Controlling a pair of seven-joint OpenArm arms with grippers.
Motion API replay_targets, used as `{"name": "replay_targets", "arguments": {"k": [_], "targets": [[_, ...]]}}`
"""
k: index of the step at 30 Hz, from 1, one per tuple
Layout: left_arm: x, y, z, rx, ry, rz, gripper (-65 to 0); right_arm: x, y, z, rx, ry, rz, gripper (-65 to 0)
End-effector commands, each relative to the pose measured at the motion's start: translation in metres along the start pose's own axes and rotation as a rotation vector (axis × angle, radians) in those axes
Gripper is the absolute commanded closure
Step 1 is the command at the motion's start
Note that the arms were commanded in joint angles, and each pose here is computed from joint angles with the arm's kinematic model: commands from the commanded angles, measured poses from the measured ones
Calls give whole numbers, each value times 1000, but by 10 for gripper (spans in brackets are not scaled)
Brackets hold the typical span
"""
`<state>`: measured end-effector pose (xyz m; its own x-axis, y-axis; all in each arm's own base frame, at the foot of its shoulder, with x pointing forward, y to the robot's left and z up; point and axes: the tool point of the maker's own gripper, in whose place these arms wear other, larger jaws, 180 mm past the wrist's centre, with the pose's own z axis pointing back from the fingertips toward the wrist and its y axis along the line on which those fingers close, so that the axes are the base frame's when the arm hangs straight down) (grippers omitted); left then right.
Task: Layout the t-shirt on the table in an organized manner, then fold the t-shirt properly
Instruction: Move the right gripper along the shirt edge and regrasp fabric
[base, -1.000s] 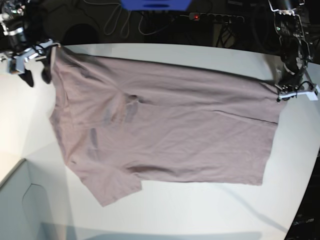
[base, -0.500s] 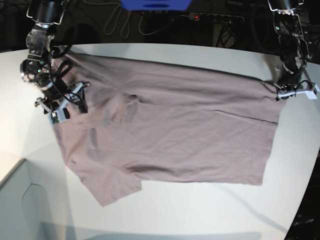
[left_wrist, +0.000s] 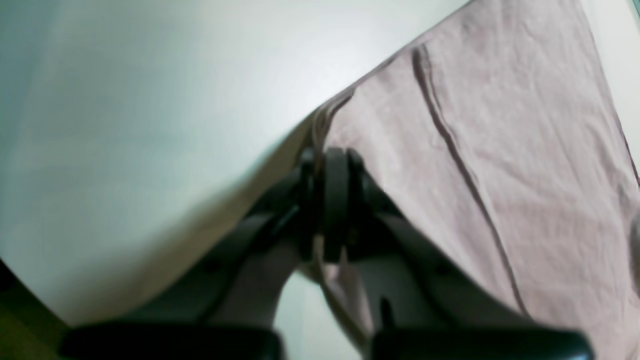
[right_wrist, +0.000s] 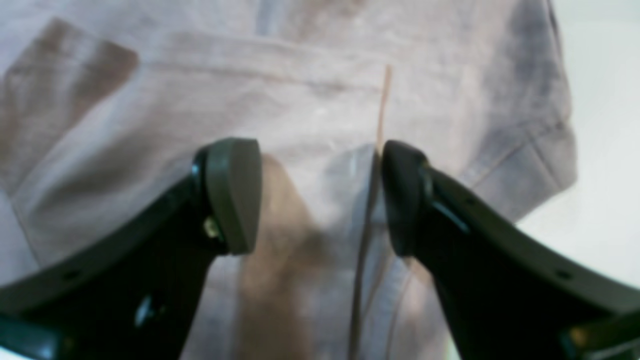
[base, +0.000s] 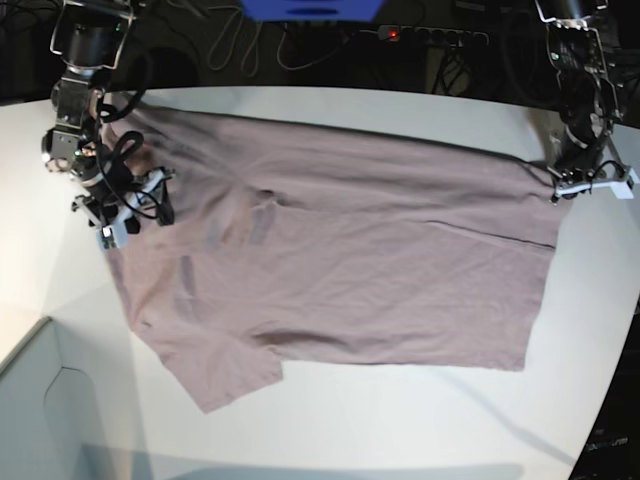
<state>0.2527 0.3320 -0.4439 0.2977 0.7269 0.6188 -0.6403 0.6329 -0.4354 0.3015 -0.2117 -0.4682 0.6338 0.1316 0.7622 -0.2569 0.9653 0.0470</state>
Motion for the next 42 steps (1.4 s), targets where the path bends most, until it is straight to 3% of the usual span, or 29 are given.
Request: {"name": "replay_targets", "arguments": {"k": [1, 8, 12, 18, 26, 39, 42], "targets": [[16, -6, 0, -18, -41, -11, -4, 15, -6, 1, -8, -43, 11, -344], [16, -7, 0, -20, -42, -10, -3, 16, -5, 1, -7, -47, 9, -98], [16, -7, 0, -20, -42, -10, -3, 18, -6, 1, -8, -51, 11, -5], [16, -6, 0, -19, -42, -12, -3, 24, -8, 1, -12, -61, 18, 0], [16, -7, 0, -20, -43, -11, -3, 66, -12, 13, -43, -156, 92, 0], [16, -7, 0, -20, -43, -11, -3, 74, -13, 12, -44, -168, 105, 0], [16, -7, 0, -20, -43, -11, -3, 56, -10, 9, -30, -131, 80, -64]]}}
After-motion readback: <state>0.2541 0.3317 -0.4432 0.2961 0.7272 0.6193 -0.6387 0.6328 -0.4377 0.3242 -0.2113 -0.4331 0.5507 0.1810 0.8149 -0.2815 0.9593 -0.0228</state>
